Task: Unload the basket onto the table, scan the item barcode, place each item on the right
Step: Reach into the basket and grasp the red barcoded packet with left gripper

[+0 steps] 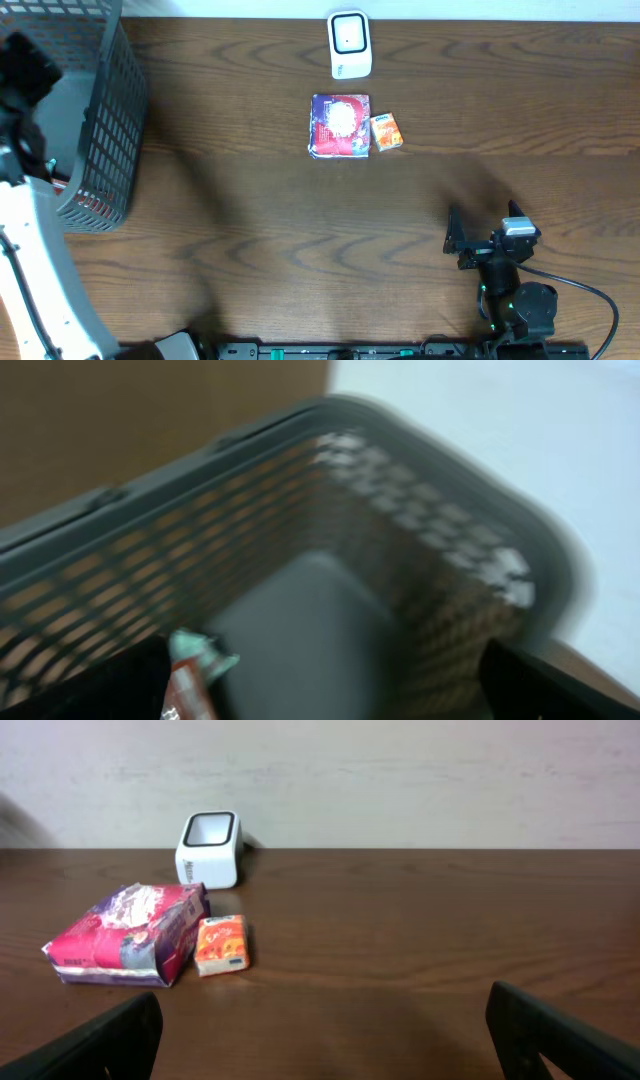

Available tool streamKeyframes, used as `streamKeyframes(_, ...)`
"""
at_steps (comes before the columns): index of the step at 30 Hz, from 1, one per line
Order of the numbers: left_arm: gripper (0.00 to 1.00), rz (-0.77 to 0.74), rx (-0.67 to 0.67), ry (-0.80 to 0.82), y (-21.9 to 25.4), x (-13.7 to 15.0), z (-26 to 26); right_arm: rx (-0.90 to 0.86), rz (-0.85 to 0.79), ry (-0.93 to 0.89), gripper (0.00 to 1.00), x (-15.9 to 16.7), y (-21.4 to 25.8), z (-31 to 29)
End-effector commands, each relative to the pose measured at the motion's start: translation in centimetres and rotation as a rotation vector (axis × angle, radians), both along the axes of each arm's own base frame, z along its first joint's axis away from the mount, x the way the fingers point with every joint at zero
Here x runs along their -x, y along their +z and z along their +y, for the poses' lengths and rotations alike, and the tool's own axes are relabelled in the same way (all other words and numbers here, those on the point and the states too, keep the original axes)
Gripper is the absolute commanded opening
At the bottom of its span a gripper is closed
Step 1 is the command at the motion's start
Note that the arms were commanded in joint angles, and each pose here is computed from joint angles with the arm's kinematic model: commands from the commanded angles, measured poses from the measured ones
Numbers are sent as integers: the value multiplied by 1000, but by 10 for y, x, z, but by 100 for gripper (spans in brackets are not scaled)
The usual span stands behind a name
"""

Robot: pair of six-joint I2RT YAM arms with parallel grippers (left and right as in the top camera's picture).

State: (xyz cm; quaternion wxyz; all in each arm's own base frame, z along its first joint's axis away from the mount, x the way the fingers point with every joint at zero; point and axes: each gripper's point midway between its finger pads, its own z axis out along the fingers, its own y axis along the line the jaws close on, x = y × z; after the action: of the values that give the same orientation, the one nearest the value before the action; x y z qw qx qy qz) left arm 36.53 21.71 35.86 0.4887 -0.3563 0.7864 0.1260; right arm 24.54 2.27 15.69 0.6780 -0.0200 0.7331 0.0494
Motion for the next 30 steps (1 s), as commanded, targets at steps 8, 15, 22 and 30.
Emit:
streamKeyframes(8,98,118,262,302,-92,23,71,8,-1,-10,99,0,0,-2)
streamKeyframes(15,98,305,354,443,-163,38,82,8,-1,-10,99,0,0,-2)
streamKeyframes(22,98,440,411,454,-215,38,83,8,-1,-10,99,0,0,-2)
streamKeyframes(30,98,554,461,460,-261,41,80,8,-1,-10,99,0,0,-2)
